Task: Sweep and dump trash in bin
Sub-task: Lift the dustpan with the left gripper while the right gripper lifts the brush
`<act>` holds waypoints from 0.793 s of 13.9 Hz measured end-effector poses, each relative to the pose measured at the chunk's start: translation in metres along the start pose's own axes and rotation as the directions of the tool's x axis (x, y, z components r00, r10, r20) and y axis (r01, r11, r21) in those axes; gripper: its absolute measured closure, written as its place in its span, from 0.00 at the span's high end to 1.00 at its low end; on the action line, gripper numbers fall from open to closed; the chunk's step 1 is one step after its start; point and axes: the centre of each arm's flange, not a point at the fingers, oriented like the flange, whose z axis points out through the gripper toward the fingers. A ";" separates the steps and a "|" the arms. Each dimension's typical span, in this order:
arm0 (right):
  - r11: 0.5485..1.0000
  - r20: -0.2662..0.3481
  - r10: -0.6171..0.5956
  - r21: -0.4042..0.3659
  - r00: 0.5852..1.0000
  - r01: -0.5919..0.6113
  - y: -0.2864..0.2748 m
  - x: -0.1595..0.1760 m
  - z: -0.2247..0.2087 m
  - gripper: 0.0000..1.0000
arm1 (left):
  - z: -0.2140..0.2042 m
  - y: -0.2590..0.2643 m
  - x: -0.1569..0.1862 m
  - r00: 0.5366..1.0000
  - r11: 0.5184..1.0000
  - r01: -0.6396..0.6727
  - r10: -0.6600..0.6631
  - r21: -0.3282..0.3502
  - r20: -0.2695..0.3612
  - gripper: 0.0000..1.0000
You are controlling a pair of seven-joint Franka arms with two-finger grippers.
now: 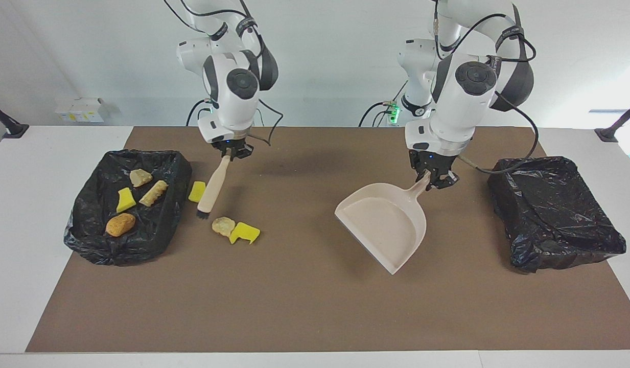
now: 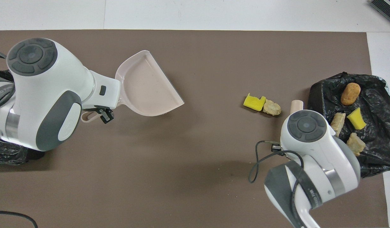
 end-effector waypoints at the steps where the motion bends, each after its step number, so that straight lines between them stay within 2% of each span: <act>1: 1.000 0.009 -0.013 -0.018 1.000 0.013 0.012 0.005 0.009 0.26 | 0.006 0.005 -0.004 0.999 0.999 -0.048 0.048 0.004 0.017 0.31; 4: 0.997 0.043 -0.050 -0.060 0.998 0.052 0.012 -0.002 0.033 0.26 | 0.025 0.025 -0.018 0.984 0.985 -0.172 0.173 -0.012 0.048 0.31; 6: 0.994 0.054 -0.070 -0.079 0.996 0.074 0.009 -0.009 0.052 0.26 | 0.036 0.037 -0.029 0.978 0.980 -0.199 0.200 -0.017 0.058 0.31; 9: 0.993 0.035 -0.097 -0.060 0.995 0.099 0.002 -0.013 0.064 0.26 | 0.053 0.043 -0.027 0.979 0.979 -0.201 0.201 0.013 0.030 0.31; 11: 0.988 0.014 -0.154 0.003 0.988 0.154 -0.011 -0.015 0.058 0.26 | 0.071 0.050 -0.023 0.982 0.983 -0.186 0.186 0.006 0.033 0.31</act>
